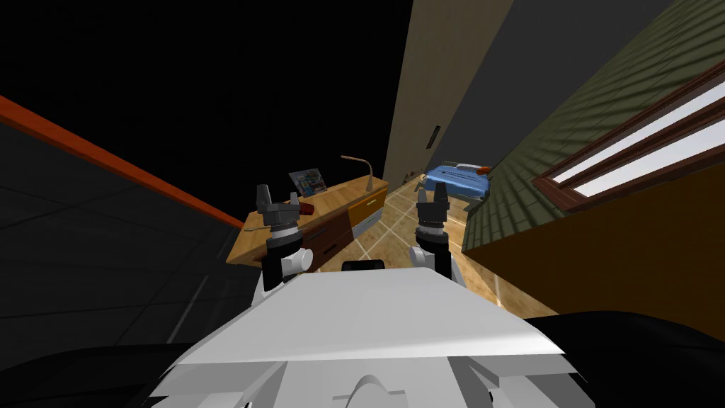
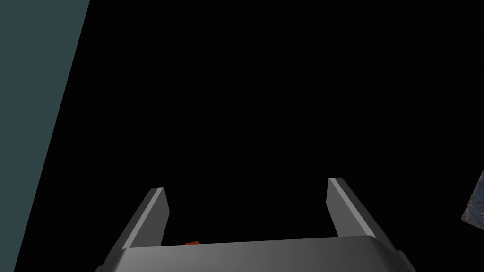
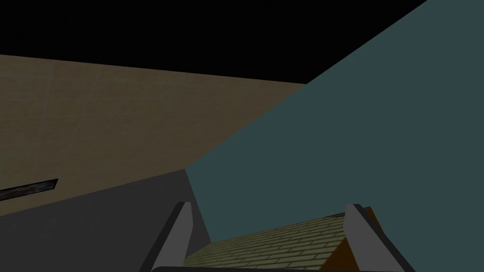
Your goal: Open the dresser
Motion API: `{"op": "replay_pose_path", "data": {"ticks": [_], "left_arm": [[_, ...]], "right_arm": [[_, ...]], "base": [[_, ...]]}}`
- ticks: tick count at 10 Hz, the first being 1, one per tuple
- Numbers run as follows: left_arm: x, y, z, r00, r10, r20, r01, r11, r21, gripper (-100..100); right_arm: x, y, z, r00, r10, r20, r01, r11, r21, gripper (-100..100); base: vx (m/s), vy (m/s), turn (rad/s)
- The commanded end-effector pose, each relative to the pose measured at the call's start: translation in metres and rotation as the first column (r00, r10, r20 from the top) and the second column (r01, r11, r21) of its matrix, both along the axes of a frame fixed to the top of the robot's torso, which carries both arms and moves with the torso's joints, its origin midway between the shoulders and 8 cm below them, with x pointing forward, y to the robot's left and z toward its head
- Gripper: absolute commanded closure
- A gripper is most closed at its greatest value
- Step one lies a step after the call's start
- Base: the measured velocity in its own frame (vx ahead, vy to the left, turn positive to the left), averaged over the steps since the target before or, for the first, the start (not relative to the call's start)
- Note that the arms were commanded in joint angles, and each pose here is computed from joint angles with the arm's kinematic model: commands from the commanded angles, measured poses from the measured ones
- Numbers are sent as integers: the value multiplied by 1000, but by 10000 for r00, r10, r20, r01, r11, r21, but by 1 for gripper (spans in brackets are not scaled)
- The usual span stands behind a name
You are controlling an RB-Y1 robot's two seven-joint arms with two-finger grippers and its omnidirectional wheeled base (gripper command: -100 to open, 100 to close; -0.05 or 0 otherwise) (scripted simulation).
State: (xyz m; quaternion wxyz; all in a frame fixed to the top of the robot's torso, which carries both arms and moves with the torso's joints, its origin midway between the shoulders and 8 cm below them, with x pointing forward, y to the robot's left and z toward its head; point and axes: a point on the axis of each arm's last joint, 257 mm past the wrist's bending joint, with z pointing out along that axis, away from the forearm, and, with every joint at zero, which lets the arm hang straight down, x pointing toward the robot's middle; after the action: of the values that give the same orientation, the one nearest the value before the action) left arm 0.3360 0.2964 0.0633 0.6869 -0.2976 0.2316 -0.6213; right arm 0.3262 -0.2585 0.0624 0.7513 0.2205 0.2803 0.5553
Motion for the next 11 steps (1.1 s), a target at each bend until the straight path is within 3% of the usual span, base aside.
{"op": "replay_pose_path", "data": {"ticks": [1,9,10,11], "left_arm": [[0,0,0,10000,0,0,0,10000,0,0],[0,0,0,10000,0,4,0,10000,1,0],[3,-4,-3,9998,-142,-122,145,9996,236,-100],[5,-6,-6,9994,-241,-235,250,9990,384,-100]], "right_arm": [[0,0,0,10000,0,0,0,10000,0,0],[0,0,0,10000,0,4,0,10000,-1,0],[0,0,0,10000,0,4,0,10000,-1,0],[0,0,0,10000,-1,-2,1,10000,0,0]], "base": [[0,0,0],[0,0,0],[31,-17,55],[66,-45,87]]}}
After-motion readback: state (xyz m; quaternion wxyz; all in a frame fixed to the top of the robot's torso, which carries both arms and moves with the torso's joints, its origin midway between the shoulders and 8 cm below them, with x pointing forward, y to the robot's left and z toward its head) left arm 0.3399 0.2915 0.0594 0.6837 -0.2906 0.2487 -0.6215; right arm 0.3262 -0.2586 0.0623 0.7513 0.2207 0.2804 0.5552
